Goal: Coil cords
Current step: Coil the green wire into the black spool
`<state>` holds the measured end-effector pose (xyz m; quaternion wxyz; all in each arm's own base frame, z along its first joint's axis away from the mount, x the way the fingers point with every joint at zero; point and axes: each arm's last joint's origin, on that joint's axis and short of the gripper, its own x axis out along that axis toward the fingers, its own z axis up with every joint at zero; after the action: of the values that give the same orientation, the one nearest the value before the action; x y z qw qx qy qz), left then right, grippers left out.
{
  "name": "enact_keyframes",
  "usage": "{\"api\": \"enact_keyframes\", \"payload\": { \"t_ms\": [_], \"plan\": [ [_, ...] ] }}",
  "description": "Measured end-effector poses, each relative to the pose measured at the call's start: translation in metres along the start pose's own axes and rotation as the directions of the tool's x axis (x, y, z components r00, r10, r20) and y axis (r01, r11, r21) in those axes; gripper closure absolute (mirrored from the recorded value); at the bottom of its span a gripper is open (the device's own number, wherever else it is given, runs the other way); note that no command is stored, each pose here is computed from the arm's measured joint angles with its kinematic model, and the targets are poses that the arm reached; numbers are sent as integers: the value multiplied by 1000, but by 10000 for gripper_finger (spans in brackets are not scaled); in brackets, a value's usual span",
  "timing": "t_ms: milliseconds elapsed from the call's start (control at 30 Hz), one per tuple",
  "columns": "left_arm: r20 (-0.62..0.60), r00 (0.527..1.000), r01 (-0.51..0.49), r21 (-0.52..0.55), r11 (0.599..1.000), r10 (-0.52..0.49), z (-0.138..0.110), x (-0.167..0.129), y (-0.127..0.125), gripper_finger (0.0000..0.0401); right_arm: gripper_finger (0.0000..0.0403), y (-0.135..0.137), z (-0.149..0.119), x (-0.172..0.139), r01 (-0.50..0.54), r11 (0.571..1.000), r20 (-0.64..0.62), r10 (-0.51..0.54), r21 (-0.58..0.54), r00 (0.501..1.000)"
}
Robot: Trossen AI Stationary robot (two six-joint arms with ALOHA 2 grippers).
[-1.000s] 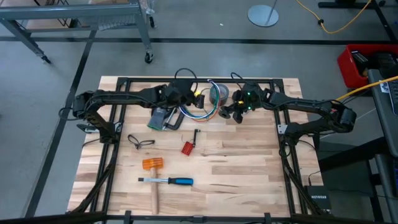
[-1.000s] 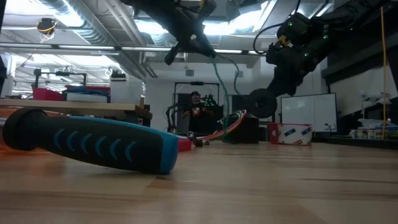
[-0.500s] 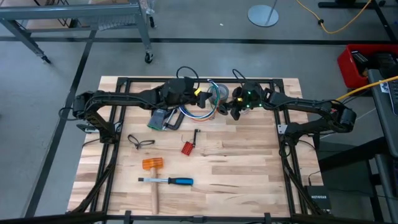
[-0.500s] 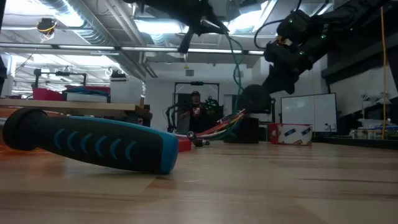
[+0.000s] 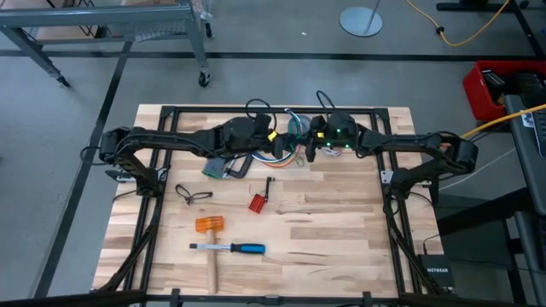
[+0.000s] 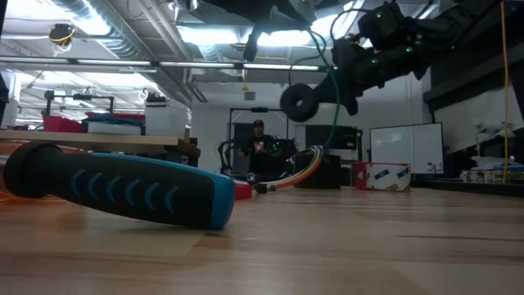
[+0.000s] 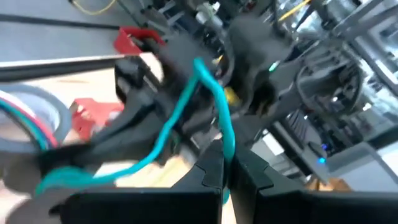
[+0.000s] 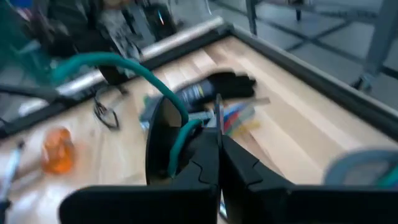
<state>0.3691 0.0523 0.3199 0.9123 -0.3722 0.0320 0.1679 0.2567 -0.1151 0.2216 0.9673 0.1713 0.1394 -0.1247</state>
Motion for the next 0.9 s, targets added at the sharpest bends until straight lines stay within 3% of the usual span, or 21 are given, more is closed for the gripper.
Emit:
{"api": "enact_keyframes", "payload": {
  "t_ms": [233,600,900],
  "plan": [
    [-79,993,-86,27,996,88,-17,-1,1,401,402,2,15,-1,-69,997,139,65,26,988],
    [-114,976,-180,38,983,183,-26,-4,5,401,402,6,24,-3,-110,994,237,101,25,966],
    [-191,959,-206,24,978,207,-57,19,16,401,402,8,37,-8,-95,995,378,80,19,922]
  ]
}}
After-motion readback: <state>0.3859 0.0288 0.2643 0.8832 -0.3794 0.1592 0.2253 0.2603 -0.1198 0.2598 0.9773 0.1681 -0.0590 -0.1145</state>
